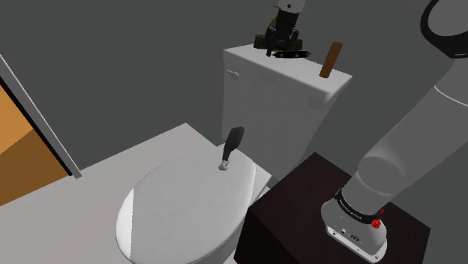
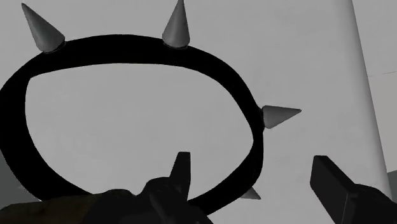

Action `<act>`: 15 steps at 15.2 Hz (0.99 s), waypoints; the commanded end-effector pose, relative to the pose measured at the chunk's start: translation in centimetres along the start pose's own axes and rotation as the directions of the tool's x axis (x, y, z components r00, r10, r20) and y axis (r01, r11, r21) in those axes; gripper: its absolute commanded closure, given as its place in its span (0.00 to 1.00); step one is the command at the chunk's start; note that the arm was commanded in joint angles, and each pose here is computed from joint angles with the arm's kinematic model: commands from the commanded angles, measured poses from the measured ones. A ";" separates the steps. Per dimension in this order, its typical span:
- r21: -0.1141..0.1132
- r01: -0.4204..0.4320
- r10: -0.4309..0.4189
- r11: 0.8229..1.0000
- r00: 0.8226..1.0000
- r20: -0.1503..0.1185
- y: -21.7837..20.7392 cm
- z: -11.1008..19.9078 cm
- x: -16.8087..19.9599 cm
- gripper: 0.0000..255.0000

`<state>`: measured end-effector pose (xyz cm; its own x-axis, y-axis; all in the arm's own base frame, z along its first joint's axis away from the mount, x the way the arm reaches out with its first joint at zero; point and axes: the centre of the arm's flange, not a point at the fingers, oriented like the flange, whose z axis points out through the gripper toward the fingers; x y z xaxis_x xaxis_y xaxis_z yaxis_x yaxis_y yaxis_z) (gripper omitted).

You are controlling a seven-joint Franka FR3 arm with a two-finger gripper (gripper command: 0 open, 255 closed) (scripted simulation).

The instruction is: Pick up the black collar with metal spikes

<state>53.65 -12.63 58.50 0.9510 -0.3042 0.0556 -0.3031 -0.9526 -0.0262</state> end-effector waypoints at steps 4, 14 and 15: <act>0.000 -0.001 0.001 1.000 1.000 0.016 0.0 1.1 0.4 1.00; -0.001 -0.001 0.001 1.000 1.000 0.016 0.1 -1.7 0.3 1.00; -0.001 -0.001 0.001 1.000 1.000 0.016 0.0 -2.2 0.4 1.00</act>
<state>53.95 -12.88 60.16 0.9516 -0.3048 0.0394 -0.3040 -0.9523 -0.0257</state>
